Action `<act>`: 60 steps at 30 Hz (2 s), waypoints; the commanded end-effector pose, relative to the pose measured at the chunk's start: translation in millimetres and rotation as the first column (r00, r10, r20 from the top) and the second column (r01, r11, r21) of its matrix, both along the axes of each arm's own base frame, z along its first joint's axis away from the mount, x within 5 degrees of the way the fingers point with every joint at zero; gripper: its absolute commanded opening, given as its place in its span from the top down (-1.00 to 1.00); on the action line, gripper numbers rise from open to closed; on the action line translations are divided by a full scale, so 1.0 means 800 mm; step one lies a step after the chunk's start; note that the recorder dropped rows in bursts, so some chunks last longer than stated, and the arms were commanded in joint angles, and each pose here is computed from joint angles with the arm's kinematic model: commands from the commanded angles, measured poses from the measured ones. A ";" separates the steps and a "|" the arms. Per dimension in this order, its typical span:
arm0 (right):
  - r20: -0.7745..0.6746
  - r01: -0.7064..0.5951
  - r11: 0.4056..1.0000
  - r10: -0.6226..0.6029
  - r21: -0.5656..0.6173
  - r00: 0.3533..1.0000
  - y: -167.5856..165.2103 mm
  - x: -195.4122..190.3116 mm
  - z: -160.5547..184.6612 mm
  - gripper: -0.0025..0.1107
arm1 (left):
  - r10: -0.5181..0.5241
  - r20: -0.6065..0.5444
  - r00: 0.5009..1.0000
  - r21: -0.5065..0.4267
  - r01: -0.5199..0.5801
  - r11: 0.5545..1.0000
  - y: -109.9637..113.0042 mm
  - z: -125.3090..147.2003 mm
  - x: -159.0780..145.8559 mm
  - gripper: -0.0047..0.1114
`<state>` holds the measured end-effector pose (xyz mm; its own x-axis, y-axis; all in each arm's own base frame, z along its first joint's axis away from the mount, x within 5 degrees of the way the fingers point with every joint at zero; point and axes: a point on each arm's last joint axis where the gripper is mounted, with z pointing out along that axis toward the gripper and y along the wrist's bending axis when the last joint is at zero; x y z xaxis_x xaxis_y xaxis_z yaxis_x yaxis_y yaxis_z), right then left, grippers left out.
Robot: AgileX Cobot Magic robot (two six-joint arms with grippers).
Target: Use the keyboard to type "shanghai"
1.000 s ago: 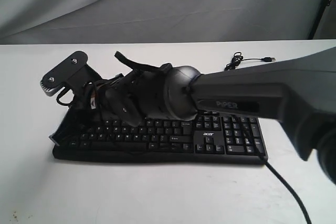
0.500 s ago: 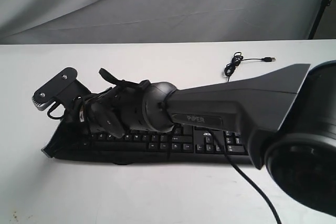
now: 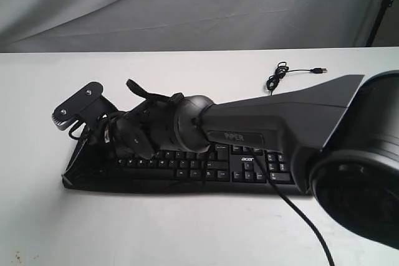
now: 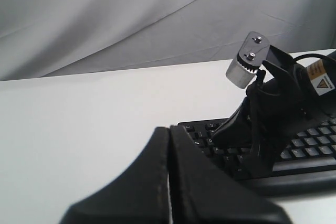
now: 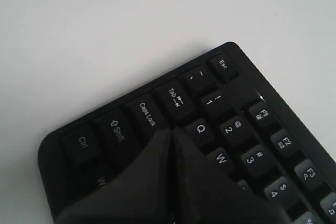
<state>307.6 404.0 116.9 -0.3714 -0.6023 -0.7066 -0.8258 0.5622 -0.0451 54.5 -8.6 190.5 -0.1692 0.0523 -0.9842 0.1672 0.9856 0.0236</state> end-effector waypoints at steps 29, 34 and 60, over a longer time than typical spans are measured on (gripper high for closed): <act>0.009 0.004 1.000 -0.004 0.012 1.000 0.003 0.004 -0.019 0.96 | -0.003 0.005 1.000 0.001 0.003 1.000 0.000 -0.001 0.000 0.92; 0.006 0.002 1.000 -0.002 0.003 1.000 0.003 0.004 -0.024 0.96 | -0.003 0.005 1.000 0.001 0.003 1.000 0.000 -0.001 0.000 0.92; 0.013 0.073 0.997 -0.073 -0.038 0.997 -0.099 -0.007 0.049 0.96 | -0.003 0.005 1.000 0.001 0.003 1.000 0.000 -0.001 0.000 0.92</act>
